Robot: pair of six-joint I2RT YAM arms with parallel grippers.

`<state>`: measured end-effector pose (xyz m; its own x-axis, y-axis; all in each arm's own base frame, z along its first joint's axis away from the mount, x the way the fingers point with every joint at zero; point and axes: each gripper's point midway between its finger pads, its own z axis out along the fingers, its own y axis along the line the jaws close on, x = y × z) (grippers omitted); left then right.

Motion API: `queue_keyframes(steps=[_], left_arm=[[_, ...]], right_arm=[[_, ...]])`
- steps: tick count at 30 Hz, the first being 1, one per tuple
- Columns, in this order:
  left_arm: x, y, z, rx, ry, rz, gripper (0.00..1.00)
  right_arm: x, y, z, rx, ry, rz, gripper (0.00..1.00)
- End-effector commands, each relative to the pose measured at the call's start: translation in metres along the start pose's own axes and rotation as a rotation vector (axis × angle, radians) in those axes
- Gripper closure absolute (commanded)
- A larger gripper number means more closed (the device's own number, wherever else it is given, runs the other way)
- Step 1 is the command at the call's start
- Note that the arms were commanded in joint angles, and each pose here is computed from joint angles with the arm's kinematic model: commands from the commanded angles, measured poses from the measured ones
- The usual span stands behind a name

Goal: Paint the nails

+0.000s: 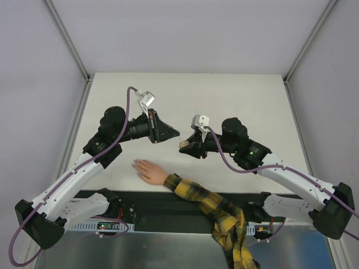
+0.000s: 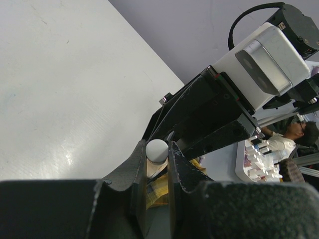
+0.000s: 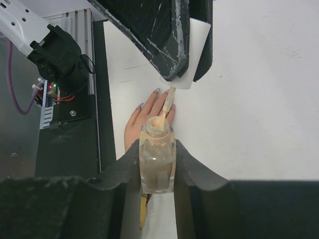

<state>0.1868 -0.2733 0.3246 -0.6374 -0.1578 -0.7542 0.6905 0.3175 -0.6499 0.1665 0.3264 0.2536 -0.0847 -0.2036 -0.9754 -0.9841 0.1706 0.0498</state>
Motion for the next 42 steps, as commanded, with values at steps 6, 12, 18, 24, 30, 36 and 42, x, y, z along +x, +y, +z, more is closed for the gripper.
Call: queue_keyframes(steps=[6,12,18,24,30,36,42], left_arm=[[0.001,-0.008,0.002,0.049,0.008,0.024,1.00],[0.004,-0.007,0.003,0.054,0.020,0.019,1.00],[0.008,-0.007,0.004,0.057,0.033,0.012,1.00],[0.010,-0.009,0.005,0.067,0.043,0.012,1.00],[0.013,-0.007,0.007,0.063,0.051,0.006,1.00],[0.015,-0.005,0.009,0.060,0.060,-0.004,1.00],[0.019,-0.006,0.011,0.063,0.070,-0.005,1.00]], right_arm=[[-0.032,0.004,-0.003,-0.010,-0.098,-0.074,1.00],[-0.032,0.003,-0.003,-0.008,-0.098,-0.076,1.00],[-0.033,0.003,-0.003,-0.007,-0.100,-0.076,1.00],[-0.033,0.003,-0.003,-0.008,-0.100,-0.077,1.00],[-0.034,0.003,-0.003,-0.008,-0.102,-0.078,1.00],[-0.033,0.003,-0.003,-0.005,-0.101,-0.076,1.00],[-0.034,0.000,-0.003,0.007,-0.103,-0.075,1.00]])
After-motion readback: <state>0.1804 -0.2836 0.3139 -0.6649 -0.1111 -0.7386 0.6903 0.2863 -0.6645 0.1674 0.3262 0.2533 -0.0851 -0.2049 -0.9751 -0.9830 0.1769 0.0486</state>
